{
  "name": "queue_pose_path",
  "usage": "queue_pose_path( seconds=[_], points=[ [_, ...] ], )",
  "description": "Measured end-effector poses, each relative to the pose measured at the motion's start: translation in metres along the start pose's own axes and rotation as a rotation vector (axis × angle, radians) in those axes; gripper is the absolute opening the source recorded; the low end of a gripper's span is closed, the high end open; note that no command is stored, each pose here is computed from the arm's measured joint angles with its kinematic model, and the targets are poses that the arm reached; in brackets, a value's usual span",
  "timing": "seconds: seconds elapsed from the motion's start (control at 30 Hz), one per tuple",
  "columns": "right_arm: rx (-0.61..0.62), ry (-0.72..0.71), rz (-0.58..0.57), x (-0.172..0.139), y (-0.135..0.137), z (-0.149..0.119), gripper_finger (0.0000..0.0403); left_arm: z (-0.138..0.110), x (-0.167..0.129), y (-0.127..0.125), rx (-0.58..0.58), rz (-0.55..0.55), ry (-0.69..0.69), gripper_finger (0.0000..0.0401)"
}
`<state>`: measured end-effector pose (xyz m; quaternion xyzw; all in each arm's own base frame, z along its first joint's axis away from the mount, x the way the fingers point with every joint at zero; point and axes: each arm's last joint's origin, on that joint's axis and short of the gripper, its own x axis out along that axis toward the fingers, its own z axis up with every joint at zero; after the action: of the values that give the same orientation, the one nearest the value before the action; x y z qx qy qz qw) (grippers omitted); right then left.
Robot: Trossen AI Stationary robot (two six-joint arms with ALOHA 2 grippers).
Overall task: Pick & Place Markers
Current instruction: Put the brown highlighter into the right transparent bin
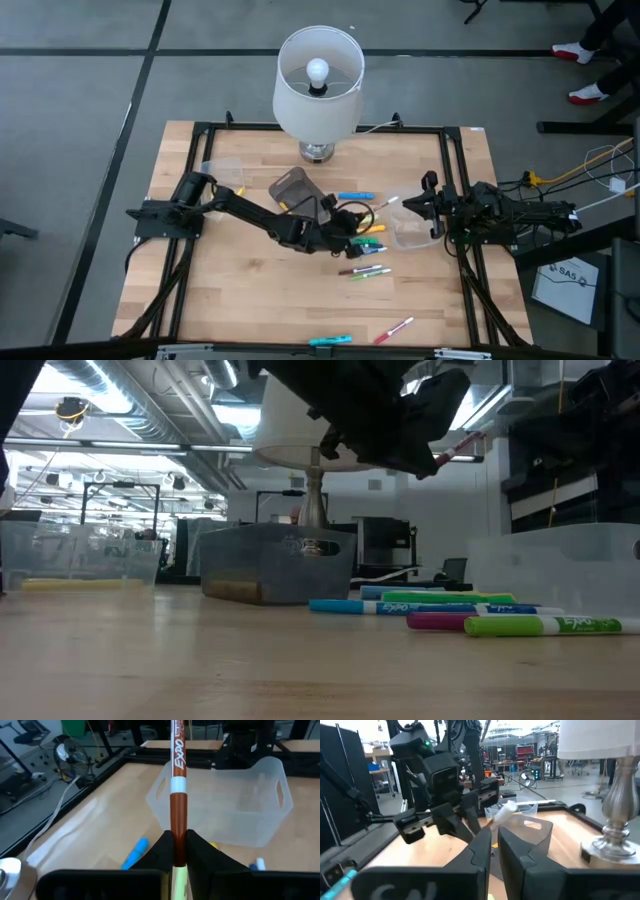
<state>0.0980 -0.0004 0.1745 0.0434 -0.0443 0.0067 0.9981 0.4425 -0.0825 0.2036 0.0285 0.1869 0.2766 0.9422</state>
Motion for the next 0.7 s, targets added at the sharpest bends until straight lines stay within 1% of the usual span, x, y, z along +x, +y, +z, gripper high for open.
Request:
queue_pose_path(
  seconds=[0.1,0.2,0.33,0.53,0.6,0.7],
  points=[
    [0.063,0.0,0.0,0.0,0.0,0.0,0.0035,0.002,0.003,0.003,-0.004,0.004,-0.011,0.0024],
    [0.075,0.0,0.0,0.0,0.0,0.0,0.0047,0.004,0.005,0.005,-0.012,0.01,-0.02,0.0024],
    [0.12,-0.001,-0.01,0.0,0.0,0.0,0.009,0.008,0.006,0.006,-0.01,0.001,-0.055,0.0024],
    [0.118,-0.021,-0.078,0.0,-0.002,0.001,0.0167,0.017,0.01,0.008,-0.048,-0.073,-0.112,0.0024],
    [0.117,-0.025,-0.071,0.0,-0.002,0.002,0.0184,0.019,0.013,0.011,-0.057,-0.094,-0.116,0.0024],
    [0.118,-0.024,-0.062,0.0,-0.002,0.002,0.0199,0.02,0.017,0.016,-0.073,-0.095,-0.115,0.0024]
  ],
)
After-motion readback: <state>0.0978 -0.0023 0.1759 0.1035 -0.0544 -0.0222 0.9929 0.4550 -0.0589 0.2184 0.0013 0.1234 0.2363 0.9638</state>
